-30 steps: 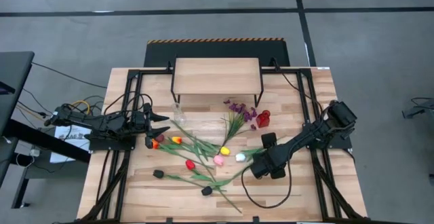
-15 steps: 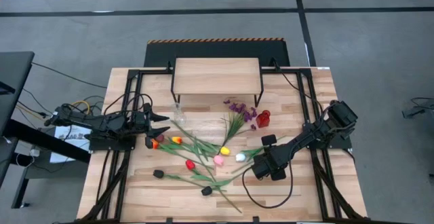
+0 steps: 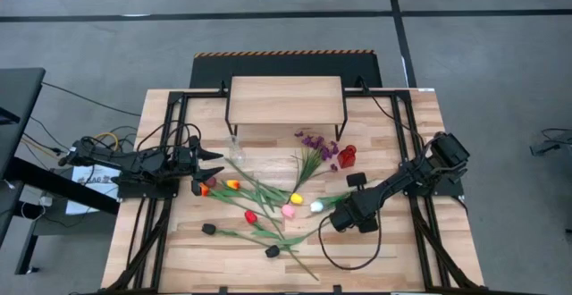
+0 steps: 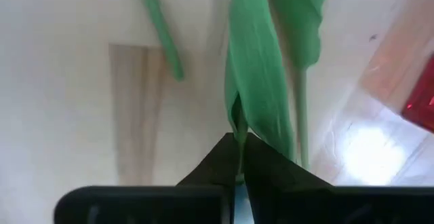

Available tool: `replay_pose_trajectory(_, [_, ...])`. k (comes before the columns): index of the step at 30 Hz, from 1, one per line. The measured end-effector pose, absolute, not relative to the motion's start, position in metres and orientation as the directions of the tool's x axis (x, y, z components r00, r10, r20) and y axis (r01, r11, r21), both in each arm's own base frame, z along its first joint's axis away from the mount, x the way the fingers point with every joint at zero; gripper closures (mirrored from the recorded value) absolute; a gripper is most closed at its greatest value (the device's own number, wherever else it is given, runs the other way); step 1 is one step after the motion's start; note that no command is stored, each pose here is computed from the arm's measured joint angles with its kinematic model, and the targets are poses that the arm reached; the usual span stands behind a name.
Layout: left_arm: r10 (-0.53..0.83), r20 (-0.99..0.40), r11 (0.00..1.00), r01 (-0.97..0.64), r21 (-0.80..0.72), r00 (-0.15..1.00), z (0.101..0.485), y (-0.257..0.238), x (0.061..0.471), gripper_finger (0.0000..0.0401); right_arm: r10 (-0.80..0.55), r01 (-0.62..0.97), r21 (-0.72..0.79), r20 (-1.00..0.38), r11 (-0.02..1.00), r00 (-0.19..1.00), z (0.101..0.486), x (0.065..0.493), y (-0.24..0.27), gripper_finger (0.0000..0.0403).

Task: Pick and place flowers into a vace then onto a shelf
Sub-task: Put the bottom white flower into the red vase

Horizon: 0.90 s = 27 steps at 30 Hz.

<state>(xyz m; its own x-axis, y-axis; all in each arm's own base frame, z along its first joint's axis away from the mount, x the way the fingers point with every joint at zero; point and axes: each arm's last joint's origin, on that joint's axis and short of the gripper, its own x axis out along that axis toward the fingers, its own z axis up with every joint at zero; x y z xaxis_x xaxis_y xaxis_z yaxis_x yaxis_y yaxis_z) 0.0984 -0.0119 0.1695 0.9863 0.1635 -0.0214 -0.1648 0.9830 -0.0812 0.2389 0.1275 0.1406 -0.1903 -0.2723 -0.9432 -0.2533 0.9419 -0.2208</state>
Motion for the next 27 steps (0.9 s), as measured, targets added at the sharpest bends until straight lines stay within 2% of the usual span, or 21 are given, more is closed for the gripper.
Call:
replay_pose_trajectory(2, [0.164, -0.021, 0.983, -0.165, -0.081, 0.986, 0.170, -0.012, 0.098, 0.0214, -0.294, -0.266, -0.229, -0.925, 0.937, -0.240, 0.147, 0.236, 0.127, 0.0396])
replay_pose_trajectory(7, [0.163, -0.021, 0.983, -0.165, -0.081, 0.986, 0.170, -0.012, 0.098, 0.0214, -0.321, -0.268, -0.247, -0.904, 0.931, -0.282, 0.175, 0.239, 0.128, 0.0395])
replay_pose_trajectory(12, [0.163, -0.021, 0.983, -0.165, -0.081, 0.986, 0.170, -0.012, 0.098, 0.0214, -0.375, -0.286, -0.297, -0.884, 0.911, -0.279, 0.212, 0.247, 0.131, 0.0399])
replay_pose_trajectory(20, [0.178, 0.008, 0.983, -0.177, -0.043, 0.984, 0.172, -0.012, 0.099, 0.0214, -0.390, -0.272, -0.361, -0.919, 0.892, -0.060, 0.266, 0.269, 0.137, 0.0400])
replay_pose_trajectory(24, [0.186, 0.086, 0.983, -0.184, -0.021, 0.979, 0.180, -0.011, 0.098, 0.0214, -0.398, -0.292, -0.384, -0.917, 0.876, 0.011, 0.281, 0.276, 0.137, 0.0399])
replay_pose_trajectory(27, [0.185, 0.085, 0.983, -0.183, -0.032, 0.979, 0.180, -0.011, 0.098, 0.0214, -0.414, -0.328, -0.405, -0.909, 0.853, 0.045, 0.287, 0.280, 0.133, 0.0399])
